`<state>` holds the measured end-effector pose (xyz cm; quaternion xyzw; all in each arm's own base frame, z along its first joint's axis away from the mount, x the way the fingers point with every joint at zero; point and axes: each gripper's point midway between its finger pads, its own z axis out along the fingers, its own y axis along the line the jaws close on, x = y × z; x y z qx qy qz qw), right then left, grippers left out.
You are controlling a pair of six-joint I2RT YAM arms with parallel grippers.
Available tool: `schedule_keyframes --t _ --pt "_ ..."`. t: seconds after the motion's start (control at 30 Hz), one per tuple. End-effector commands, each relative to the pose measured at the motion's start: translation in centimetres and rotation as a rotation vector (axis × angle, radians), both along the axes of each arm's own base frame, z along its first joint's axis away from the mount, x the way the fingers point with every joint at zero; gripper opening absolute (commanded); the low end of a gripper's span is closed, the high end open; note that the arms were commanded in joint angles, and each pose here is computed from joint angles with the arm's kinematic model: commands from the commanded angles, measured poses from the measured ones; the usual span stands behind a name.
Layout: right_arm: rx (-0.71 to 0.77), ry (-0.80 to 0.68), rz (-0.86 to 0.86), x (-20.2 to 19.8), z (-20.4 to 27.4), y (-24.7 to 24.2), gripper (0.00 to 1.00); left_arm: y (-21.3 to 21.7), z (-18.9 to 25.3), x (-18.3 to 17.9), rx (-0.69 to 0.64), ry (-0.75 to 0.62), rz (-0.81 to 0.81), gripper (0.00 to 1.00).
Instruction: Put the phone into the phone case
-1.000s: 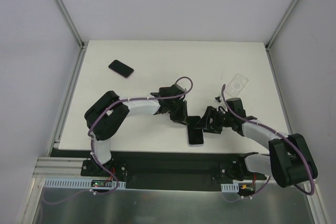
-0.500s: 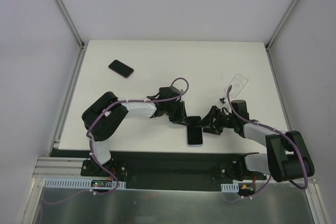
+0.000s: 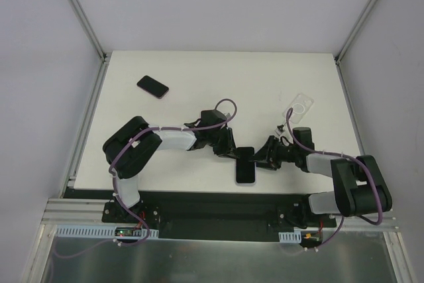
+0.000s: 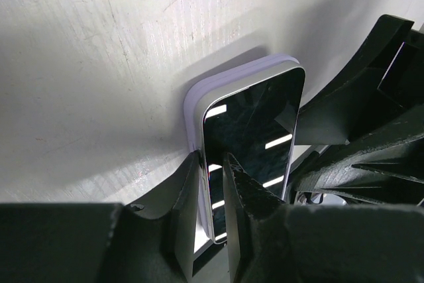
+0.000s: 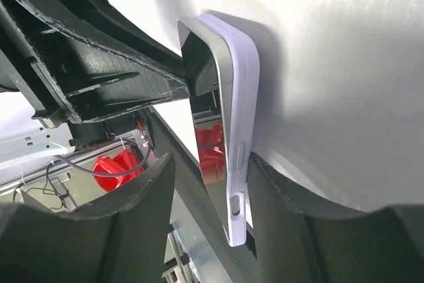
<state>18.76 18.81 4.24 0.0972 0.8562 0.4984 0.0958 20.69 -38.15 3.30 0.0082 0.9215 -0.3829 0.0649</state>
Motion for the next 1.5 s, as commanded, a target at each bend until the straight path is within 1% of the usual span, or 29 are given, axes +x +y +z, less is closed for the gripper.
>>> schedule_keyframes --t 0.0,0.3,0.37,0.4,0.47,0.5,0.6,0.63,0.7,0.73,0.77,0.8,0.83,0.87,0.97,1.0,1.03,1.13,1.27,1.3,1.47 --pt "0.101 -0.144 0.081 1.3 3.0 1.2 0.48 -0.3 -1.1 -2.9 -0.010 0.077 -0.064 0.18" --pt "0.081 -0.154 0.118 1.3 2.3 1.9 0.44 -0.6 -0.9 -3.4 -0.055 0.088 -0.079 0.19" --pt "0.073 -0.144 0.120 1.3 1.9 2.0 0.41 -0.7 -0.9 -3.4 -0.061 0.092 -0.080 0.19" --pt "0.069 -0.145 0.118 1.4 1.8 1.9 0.33 -0.6 -0.9 -3.5 -0.062 0.093 -0.081 0.18" --pt "0.061 -0.153 0.114 1.4 1.7 1.9 0.25 -0.5 -0.7 -3.5 -0.066 0.090 -0.082 0.19" --pt "0.060 -0.155 0.111 1.5 1.8 1.8 0.18 -0.4 -0.7 -3.6 -0.064 0.087 -0.083 0.19" --pt "0.064 -0.182 0.114 1.7 2.3 1.9 0.09 -0.1 0.3 -3.6 -0.076 0.065 -0.088 0.23" --pt "0.069 -0.197 0.114 1.9 2.8 2.0 0.08 0.2 0.6 -3.8 -0.069 0.066 -0.091 0.28" --pt "0.084 -0.211 0.120 2.0 3.6 2.1 0.05 0.7 2.5 -3.1 -0.082 0.021 -0.091 0.34" --pt "0.094 -0.236 0.123 2.2 4.3 2.2 0.05 1.3 3.0 -3.2 -0.071 0.019 -0.086 0.42" --pt "0.111 -0.251 0.133 2.3 5.2 2.4 0.05 1.7 4.9 -2.8 -0.098 -0.022 -0.080 0.46" --pt "0.124 -0.263 0.133 2.3 5.9 2.5 0.04 2.3 5.5 -2.8 -0.101 -0.043 -0.081 0.53" --pt "0.137 -0.305 0.137 2.4 7.2 2.6 0.05 2.9 6.3 -2.4 -0.111 -0.064 -0.070 0.58" --pt "0.152 -0.333 0.144 2.4 8.3 2.8 0.05 3.7 7.9 -2.7 -0.142 -0.097 -0.073 0.66" --pt "0.197 -0.410 0.149 2.1 11.8 3.2 0.05 5.1 10.5 -3.0 -0.206 -0.165 -0.088 0.77" --pt "0.223 -0.416 0.145 2.0 13.2 3.4 0.04 5.2 11.1 -3.6 -0.228 -0.178 -0.117 0.77" --pt "0.249 -0.473 0.155 1.8 14.9 3.6 0.04 5.4 11.6 -3.9 -0.243 -0.189 -0.131 0.77" --pt "0.296 -0.528 0.181 0.9 18.2 4.1 0.05 5.7 13.6 -5.1 -0.311 -0.230 -0.172 0.77" --pt "0.344 -0.552 0.213 -0.3 20.9 5.1 0.05 6.1 16.0 -6.4 -0.423 -0.297 -0.200 0.74" --pt "0.354 -0.567 0.219 -0.6 21.5 5.3 0.05 6.0 16.8 -6.4 -0.459 -0.318 -0.201 0.71" --pt "0.400 -0.598 0.243 -2.1 23.5 6.2 0.06 6.1 18.0 -7.6 -0.553 -0.341 -0.232 0.66"
